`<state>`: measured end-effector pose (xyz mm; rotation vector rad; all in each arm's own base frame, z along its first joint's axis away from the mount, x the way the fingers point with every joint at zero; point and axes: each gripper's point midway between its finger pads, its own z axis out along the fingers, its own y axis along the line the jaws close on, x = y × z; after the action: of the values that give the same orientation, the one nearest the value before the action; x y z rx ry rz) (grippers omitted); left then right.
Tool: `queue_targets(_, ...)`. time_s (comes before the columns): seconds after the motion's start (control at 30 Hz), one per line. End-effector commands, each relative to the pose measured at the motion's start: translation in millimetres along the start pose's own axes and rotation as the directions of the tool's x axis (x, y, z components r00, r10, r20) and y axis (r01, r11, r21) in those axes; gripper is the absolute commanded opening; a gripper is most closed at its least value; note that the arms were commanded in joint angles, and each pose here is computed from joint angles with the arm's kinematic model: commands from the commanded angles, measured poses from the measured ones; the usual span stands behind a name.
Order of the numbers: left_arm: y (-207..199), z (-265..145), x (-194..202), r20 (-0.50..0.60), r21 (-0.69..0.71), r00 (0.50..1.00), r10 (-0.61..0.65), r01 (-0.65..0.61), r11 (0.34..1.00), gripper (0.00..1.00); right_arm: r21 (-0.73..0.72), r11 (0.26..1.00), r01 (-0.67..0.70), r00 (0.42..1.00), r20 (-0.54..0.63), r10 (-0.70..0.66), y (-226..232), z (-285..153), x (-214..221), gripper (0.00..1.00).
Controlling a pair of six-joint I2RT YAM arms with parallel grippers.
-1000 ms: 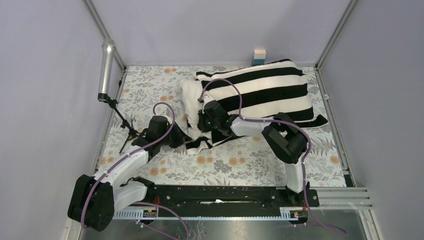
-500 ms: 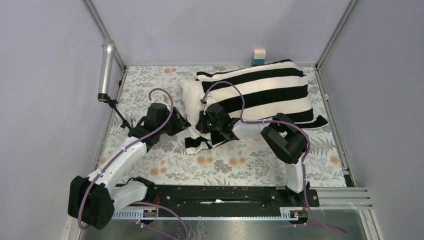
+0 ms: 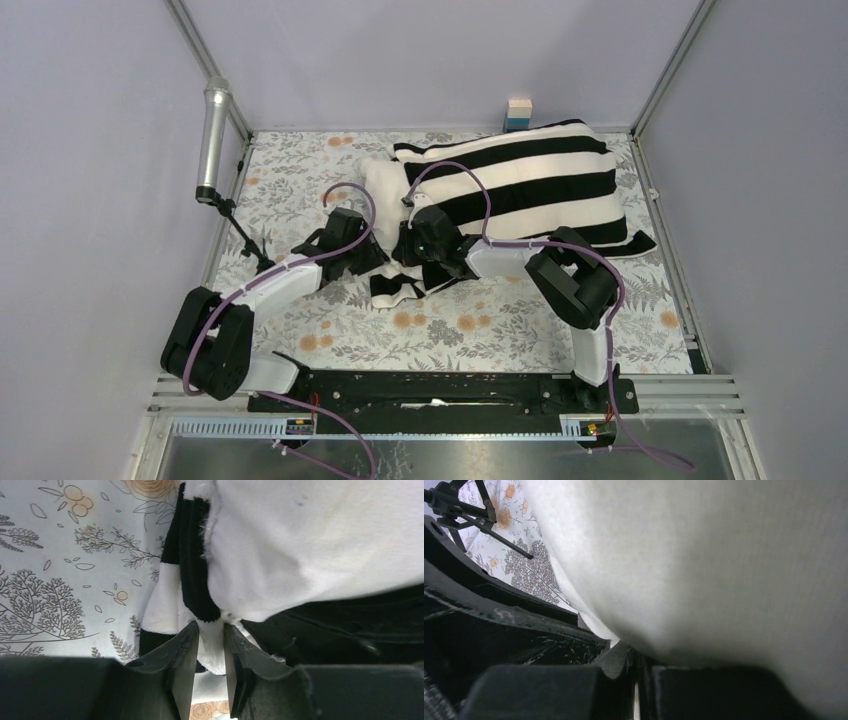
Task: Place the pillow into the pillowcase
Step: Stuff the pillow into the pillowcase.
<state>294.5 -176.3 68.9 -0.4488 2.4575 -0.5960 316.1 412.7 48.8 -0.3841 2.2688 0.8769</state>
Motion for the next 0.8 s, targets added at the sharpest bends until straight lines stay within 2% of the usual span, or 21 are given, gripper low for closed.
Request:
queue_targets(0.0,10,4,-9,0.085,-0.024,0.996,-0.018,0.02,1.0,0.28,0.193,0.98,-0.039,0.985,-0.155,0.07,-47,-11,50,0.0)
queue_targets(0.07,22,1,-4,0.096,-0.053,0.995,-0.019,0.024,0.998,0.23,0.209,0.978,-0.024,0.988,-0.146,0.055,-49,-14,45,0.0)
queue_targets(0.17,36,0,5,0.091,-0.083,0.996,-0.026,0.033,0.996,0.02,0.246,0.969,0.01,0.991,-0.133,0.023,-53,-19,37,0.0)
queue_targets(0.23,43,1,11,0.086,-0.098,0.995,-0.044,0.053,0.994,0.0,0.267,0.962,0.052,0.992,-0.124,-0.019,-53,-24,28,0.02)
queue_targets(0.3,46,0,15,0.091,-0.094,0.994,-0.064,0.073,0.993,0.0,0.289,0.949,0.124,0.989,-0.11,-0.096,-46,-30,18,0.12)
queue_targets(0.4,45,1,16,0.091,-0.079,0.993,-0.078,0.085,0.993,0.0,0.31,0.916,0.254,0.966,-0.13,-0.224,-26,-38,10,0.4)
queue_targets(0.53,44,0,14,0.1,-0.063,0.989,-0.107,0.113,0.992,0.0,0.33,0.874,0.356,0.934,-0.087,-0.348,1,-49,-11,0.76)
queue_targets(0.63,43,-4,11,0.111,-0.035,0.984,-0.139,0.144,0.989,0.0,0.377,0.831,0.408,0.911,-0.114,-0.395,0,-52,-17,0.82)
queue_targets(0.77,41,-11,4,0.126,-0.013,0.979,-0.163,0.166,0.986,0.0,0.482,0.715,0.506,0.86,-0.222,-0.459,-26,-51,-7,0.84)
